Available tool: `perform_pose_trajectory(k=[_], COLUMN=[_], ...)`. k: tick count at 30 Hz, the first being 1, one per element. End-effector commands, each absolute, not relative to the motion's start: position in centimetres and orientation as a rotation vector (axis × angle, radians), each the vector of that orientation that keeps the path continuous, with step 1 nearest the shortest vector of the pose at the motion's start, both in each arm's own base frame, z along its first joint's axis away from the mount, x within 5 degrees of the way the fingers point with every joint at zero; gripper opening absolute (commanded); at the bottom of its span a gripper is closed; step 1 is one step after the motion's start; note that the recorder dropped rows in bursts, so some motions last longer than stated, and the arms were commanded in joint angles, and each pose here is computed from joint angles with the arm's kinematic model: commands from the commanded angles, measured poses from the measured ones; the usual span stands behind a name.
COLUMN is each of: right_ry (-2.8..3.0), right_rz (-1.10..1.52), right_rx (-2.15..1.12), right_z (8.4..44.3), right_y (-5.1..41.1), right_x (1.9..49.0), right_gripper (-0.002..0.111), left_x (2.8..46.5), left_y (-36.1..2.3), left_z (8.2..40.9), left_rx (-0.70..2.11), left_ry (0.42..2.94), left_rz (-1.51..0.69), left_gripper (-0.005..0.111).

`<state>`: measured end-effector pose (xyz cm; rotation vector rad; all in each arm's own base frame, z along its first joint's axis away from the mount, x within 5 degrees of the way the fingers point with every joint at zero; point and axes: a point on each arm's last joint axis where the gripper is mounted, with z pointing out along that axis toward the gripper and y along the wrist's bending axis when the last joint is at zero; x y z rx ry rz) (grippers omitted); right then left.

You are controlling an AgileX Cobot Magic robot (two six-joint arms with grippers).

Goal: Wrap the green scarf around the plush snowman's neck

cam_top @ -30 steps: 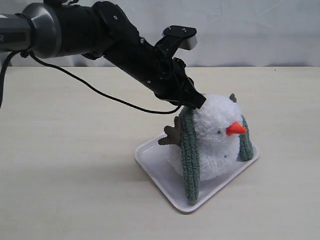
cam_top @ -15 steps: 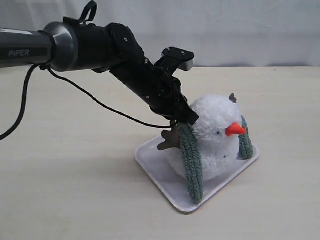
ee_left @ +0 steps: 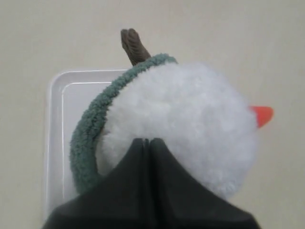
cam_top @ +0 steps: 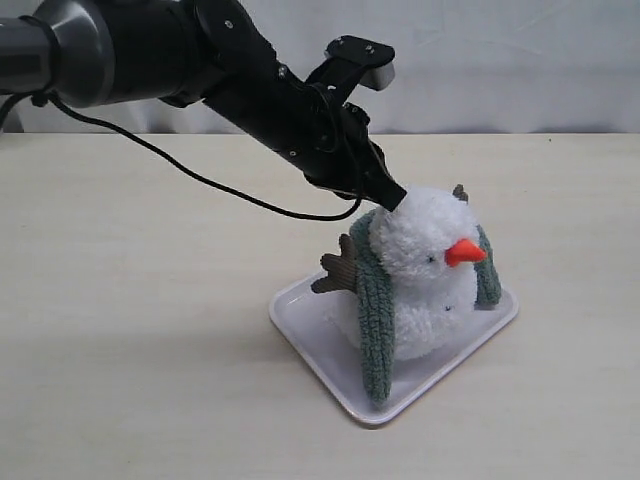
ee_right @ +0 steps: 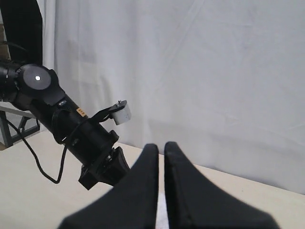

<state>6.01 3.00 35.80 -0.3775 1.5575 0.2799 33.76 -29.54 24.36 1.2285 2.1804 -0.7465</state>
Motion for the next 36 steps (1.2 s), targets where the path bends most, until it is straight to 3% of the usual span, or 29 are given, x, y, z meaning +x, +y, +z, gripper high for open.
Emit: perform_pose_trajectory(k=[1,28,31,36], right_ry=[1.558,1.56,1.56,1.56], right_rz=[0.275,0.276,0.276,0.276], right_rx=[-0.38,-0.381,-0.381,-0.381], right_z=[35.7,35.7,35.7,35.7], right_y=[3.0,3.0,3.0,3.0], right_x=[6.0,6.0,6.0,6.0], right_gripper=[0.004,0.004,0.004,0.004], left_x=[33.0,31.0,31.1,30.6], left_y=[-29.6,-29.6,-29.9,-29.6], left_z=[24.5,19.7,20.5,24.6], left_rx=[1.268,1.477,1.458,1.39], left_ry=[2.202,2.399,2.335,2.213], left_rz=[-0.794,-0.678,-0.693,-0.725], left_gripper=[0.0,0.0,0.0,0.0])
